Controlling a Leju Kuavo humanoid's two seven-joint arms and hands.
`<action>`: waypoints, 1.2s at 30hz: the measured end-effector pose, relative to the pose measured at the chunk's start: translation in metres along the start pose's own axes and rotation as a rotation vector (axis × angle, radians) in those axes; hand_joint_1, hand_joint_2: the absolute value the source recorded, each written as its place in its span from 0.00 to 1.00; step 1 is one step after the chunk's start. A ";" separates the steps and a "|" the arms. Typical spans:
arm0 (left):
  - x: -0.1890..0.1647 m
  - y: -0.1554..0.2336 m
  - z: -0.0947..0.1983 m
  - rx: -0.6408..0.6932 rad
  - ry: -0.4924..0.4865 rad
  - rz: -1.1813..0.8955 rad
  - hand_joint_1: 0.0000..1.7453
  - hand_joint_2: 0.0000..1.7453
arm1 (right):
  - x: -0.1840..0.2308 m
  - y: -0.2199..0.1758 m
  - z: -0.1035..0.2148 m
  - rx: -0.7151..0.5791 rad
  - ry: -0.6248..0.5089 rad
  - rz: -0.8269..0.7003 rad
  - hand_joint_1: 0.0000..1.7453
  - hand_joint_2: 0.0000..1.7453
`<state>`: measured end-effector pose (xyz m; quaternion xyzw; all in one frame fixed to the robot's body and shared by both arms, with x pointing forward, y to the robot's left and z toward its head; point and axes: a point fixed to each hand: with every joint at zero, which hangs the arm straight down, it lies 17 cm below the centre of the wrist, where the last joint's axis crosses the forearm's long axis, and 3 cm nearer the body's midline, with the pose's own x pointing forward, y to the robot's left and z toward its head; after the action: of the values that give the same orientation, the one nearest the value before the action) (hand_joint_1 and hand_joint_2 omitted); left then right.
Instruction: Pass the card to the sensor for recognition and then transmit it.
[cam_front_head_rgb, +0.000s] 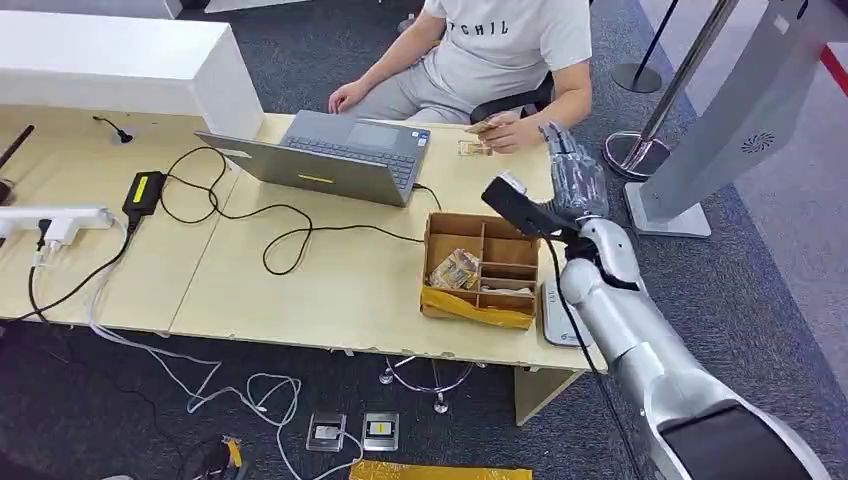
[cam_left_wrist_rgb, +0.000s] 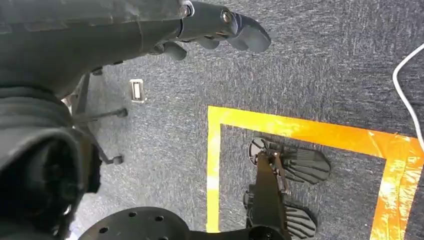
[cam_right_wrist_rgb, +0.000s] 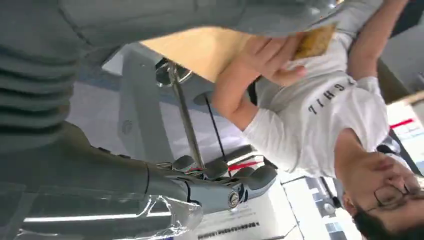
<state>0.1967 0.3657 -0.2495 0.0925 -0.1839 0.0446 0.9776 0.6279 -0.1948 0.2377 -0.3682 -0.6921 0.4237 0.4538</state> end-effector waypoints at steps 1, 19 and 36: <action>-0.001 0.000 0.000 0.000 0.002 0.001 0.00 0.00 | -0.003 0.000 0.001 0.002 0.012 -0.074 0.00 0.00; -0.023 0.011 0.001 0.017 0.029 0.014 0.00 0.00 | -0.208 -0.032 0.065 -0.074 0.513 -0.618 0.00 0.00; -0.041 0.014 0.003 0.028 0.034 0.054 0.00 0.00 | -0.414 0.027 0.353 -0.210 1.325 -0.753 0.00 0.00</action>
<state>0.1556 0.3767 -0.2595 0.1003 -0.1688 0.0749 0.9777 0.4304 -0.6436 0.0007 -0.3260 -0.3909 -0.1365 0.8499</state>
